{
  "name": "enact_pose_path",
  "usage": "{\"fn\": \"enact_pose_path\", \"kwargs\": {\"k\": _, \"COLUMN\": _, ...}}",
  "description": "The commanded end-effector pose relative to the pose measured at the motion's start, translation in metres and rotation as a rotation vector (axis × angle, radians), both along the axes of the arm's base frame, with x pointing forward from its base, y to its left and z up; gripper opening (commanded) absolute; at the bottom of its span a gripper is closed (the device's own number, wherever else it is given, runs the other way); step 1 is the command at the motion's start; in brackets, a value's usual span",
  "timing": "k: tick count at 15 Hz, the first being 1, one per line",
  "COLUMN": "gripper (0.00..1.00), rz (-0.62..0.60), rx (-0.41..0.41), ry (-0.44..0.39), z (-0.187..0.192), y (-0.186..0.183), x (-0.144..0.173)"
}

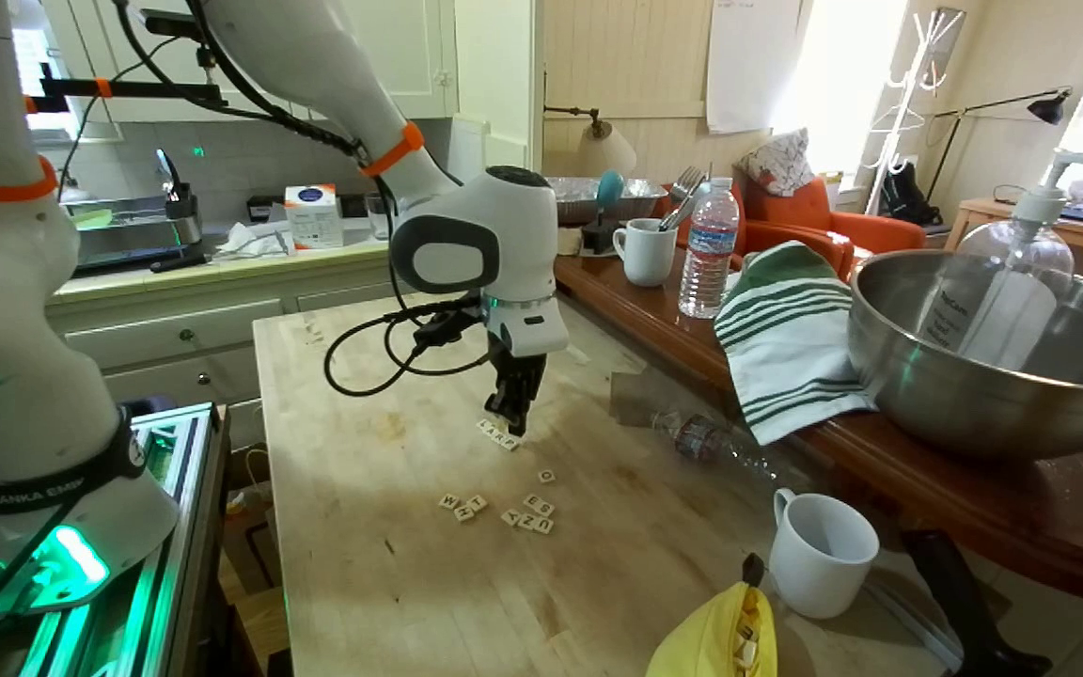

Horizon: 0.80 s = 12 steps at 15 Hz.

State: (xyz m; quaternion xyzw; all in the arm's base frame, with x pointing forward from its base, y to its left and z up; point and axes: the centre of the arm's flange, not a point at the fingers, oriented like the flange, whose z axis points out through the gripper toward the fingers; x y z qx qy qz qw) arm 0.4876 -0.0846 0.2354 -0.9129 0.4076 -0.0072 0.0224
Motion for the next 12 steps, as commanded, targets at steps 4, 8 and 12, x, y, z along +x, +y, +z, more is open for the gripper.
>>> {"fn": "enact_pose_path", "kwargs": {"k": 4, "gripper": 0.40, "rz": 0.197, "rx": -0.002, "ry": -0.021, "z": 0.018, "y": 0.009, "x": -0.011}}
{"fn": "enact_pose_path", "kwargs": {"k": 8, "gripper": 0.70, "rz": 0.363, "rx": -0.010, "ry": -0.030, "z": 0.026, "y": 0.020, "x": -0.016}}
{"fn": "enact_pose_path", "kwargs": {"k": 12, "gripper": 0.98, "rz": 0.518, "rx": -0.006, "ry": -0.033, "z": 0.032, "y": 0.030, "x": -0.024}}
